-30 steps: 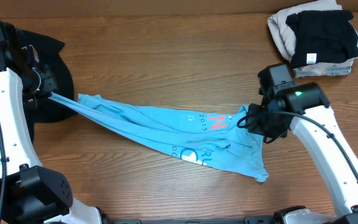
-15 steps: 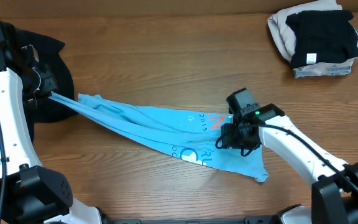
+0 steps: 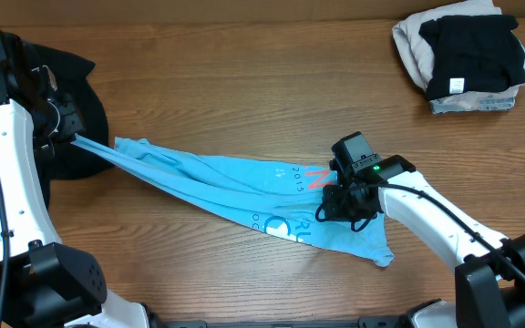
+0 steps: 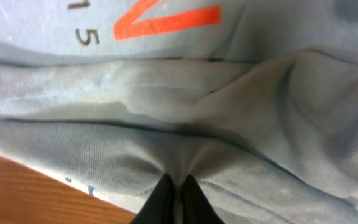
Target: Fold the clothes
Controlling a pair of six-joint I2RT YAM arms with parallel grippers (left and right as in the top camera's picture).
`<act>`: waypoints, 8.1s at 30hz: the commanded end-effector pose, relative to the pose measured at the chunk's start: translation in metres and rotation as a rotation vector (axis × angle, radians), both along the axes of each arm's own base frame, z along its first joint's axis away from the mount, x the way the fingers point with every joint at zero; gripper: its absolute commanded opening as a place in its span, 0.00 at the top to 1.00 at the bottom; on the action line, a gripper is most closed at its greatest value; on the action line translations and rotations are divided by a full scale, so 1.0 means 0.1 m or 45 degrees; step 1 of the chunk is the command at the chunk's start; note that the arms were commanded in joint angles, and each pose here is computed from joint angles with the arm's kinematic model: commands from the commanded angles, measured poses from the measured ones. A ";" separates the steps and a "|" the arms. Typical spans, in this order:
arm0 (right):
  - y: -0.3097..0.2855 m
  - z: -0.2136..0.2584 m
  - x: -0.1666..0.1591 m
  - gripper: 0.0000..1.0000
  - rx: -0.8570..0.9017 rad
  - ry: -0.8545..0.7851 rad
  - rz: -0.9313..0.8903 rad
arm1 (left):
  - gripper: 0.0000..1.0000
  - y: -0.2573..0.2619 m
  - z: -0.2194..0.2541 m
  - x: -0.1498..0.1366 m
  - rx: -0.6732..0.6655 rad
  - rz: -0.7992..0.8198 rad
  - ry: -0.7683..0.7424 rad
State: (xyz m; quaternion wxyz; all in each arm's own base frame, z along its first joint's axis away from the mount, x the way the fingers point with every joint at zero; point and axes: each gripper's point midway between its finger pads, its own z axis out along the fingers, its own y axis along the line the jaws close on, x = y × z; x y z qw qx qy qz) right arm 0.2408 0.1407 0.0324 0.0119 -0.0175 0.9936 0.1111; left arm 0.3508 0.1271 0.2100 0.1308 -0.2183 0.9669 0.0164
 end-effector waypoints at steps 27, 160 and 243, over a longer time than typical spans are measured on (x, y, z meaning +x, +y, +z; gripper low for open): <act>-0.63 1.80 -0.67 0.96 -0.119 -0.136 -0.346 | 0.96 -0.10 0.06 -0.37 -0.044 -0.020 0.162; -1.43 1.91 -0.54 0.96 -0.193 -0.169 -0.622 | 0.96 -0.42 0.34 -1.57 0.056 0.184 -0.039; -0.90 1.97 3.20 0.21 -0.277 -1.113 0.058 | 0.00 -0.29 -0.44 1.80 0.118 -0.420 -0.444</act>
